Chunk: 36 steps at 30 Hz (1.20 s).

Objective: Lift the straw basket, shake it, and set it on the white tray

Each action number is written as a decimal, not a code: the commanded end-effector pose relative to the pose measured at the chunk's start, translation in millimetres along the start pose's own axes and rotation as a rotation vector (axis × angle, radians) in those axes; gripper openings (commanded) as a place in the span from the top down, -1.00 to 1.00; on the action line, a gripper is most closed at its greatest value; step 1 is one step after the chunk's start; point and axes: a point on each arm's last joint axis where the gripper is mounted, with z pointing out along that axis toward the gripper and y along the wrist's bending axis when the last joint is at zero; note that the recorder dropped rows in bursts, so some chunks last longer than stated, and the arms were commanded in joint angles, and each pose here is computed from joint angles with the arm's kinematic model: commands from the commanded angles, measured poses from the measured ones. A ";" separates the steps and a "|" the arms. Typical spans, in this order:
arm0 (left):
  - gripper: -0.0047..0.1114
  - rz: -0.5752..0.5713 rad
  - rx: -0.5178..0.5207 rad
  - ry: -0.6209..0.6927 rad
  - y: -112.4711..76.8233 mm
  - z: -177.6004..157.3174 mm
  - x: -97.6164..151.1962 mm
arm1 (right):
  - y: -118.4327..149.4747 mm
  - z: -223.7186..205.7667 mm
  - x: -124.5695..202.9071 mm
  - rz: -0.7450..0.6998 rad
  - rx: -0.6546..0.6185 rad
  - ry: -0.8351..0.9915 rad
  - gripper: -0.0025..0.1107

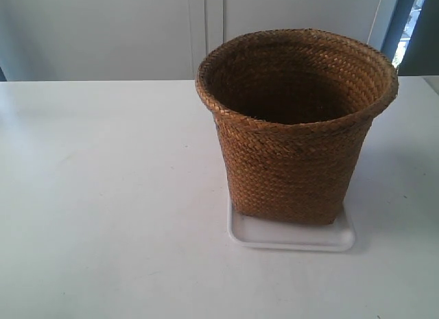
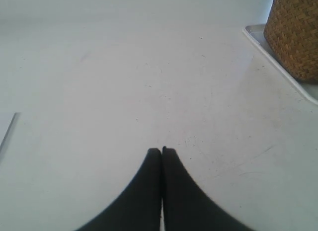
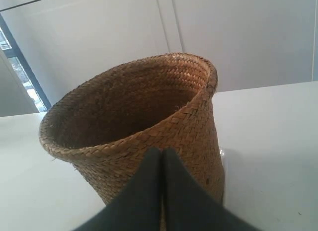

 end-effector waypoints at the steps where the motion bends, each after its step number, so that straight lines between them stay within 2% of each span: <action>1: 0.92 -0.023 0.003 0.007 -0.2 0.5 2.3 | -0.6 -0.4 1.8 -0.001 0.003 0.003 0.96; 15: 0.92 -0.021 0.003 0.007 -0.2 0.5 2.3 | -0.9 -1.6 1.5 -0.013 0.006 -0.004 0.96; 19: 0.92 -0.021 0.003 0.007 -0.2 0.5 2.3 | -2.7 -13.5 -0.5 -0.154 0.012 -0.142 0.96; 21: 0.92 -0.021 0.003 0.008 -0.2 0.5 2.5 | -3.8 -16.4 2.9 -0.166 0.001 -0.229 0.96; 24: 0.92 -0.021 0.003 0.008 -0.2 0.5 2.5 | -7.7 -10.7 16.0 -0.165 -0.002 -0.257 0.96; 29: 0.92 -0.021 0.003 0.008 -0.2 0.5 2.5 | -16.7 2.5 48.0 -0.219 0.015 -0.204 0.96; 36: 0.92 -0.021 0.003 0.008 -0.2 0.5 2.5 | -29.2 6.8 87.5 -0.345 0.060 -0.169 0.96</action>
